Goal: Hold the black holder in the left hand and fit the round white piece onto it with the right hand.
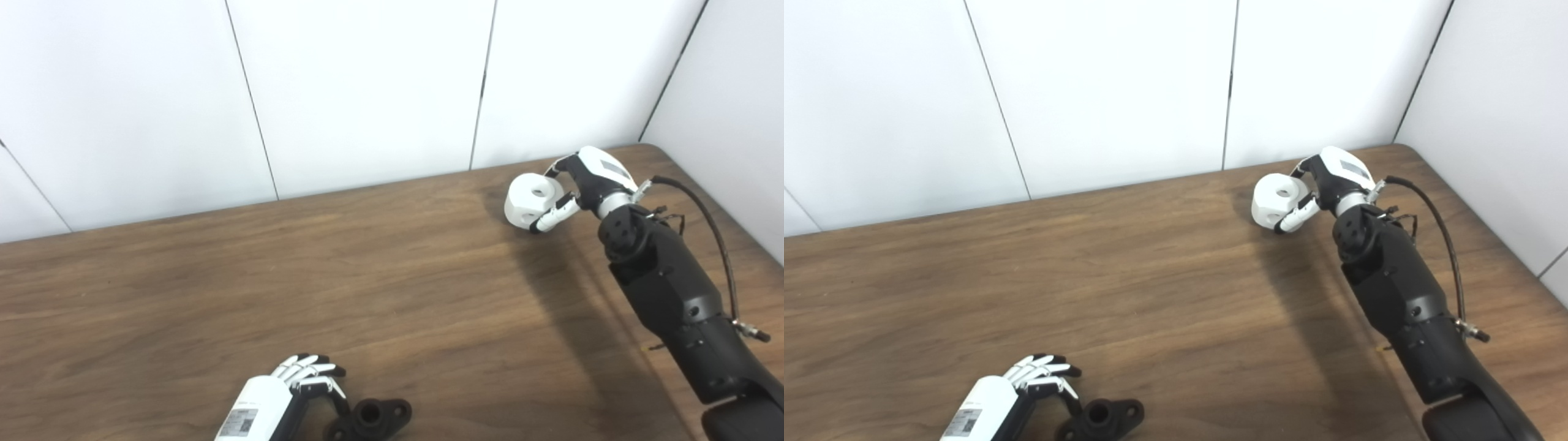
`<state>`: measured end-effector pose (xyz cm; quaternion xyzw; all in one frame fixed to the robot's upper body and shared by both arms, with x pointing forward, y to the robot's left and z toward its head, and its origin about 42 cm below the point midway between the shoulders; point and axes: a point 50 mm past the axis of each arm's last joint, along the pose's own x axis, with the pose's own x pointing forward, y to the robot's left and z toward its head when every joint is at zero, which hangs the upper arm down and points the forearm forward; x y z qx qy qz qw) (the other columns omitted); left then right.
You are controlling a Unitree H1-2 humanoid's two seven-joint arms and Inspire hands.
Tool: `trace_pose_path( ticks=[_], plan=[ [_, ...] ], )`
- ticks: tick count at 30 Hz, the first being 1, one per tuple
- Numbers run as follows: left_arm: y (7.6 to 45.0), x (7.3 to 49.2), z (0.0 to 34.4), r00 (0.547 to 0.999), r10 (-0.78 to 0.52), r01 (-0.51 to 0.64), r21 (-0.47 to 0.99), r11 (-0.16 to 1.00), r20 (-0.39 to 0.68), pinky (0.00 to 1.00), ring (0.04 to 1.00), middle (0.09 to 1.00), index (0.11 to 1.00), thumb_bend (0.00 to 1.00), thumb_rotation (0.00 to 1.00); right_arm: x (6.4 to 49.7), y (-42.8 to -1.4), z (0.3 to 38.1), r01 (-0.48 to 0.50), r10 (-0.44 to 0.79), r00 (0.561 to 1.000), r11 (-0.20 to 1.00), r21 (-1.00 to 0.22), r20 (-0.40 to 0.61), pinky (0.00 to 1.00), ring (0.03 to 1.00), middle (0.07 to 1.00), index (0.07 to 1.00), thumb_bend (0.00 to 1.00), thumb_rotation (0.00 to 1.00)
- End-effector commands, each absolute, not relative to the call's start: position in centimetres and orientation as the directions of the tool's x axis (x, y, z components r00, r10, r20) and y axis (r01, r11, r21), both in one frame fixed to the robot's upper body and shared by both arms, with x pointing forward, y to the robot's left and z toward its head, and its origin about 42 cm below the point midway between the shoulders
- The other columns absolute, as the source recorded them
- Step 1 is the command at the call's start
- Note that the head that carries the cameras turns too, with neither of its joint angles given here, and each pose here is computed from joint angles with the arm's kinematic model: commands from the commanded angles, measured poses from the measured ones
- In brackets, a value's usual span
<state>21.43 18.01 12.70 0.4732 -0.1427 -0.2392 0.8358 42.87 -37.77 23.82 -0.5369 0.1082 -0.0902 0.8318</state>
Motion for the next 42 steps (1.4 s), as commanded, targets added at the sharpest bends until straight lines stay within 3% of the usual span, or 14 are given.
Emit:
trace_pose_path(
  ticks=[1, 15, 31, 36, 42],
  plan=[
    [18.7, 20.1, 10.6, 0.840, -0.522, 0.380, 0.845, 0.376, -0.146, 0.85, 0.847, 0.767, 0.484, 0.52, 0.05, 43.1, -38.4, 27.4, 0.129, -0.257, 0.966, 0.373, -0.919, 0.031, 0.97, 0.993, 0.857, 0.488, 0.51, 0.14],
    [18.6, 20.0, 11.0, 0.839, -0.523, 0.383, 0.846, 0.371, -0.150, 0.84, 0.845, 0.768, 0.485, 0.52, 0.05, 39.5, -34.5, 31.1, 0.100, -0.121, 0.991, 0.343, -0.934, 0.062, 0.90, 0.946, 0.839, 0.487, 0.52, 0.14],
    [17.8, 20.1, 11.2, 0.839, -0.519, 0.393, 0.843, 0.368, -0.165, 0.86, 0.863, 0.782, 0.485, 0.52, 0.05, 32.7, -27.1, 34.2, -0.062, 0.076, 0.996, 0.345, -0.937, -0.038, 0.82, 0.911, 0.813, 0.486, 0.52, 0.14],
    [17.5, 20.3, 11.3, 0.836, -0.518, 0.404, 0.840, 0.362, -0.179, 0.88, 0.872, 0.790, 0.485, 0.52, 0.05, 31.1, -26.0, 34.7, -0.126, 0.163, 0.984, 0.390, -0.912, -0.067, 0.88, 0.906, 0.804, 0.485, 0.52, 0.13],
    [17.3, 20.5, 11.4, 0.839, -0.514, 0.408, 0.833, 0.374, -0.180, 0.91, 0.883, 0.800, 0.485, 0.52, 0.05, 29.6, -24.7, 35.7, -0.186, 0.244, 0.964, 0.354, -0.916, -0.102, 0.91, 0.889, 0.797, 0.485, 0.52, 0.14]
  ],
)
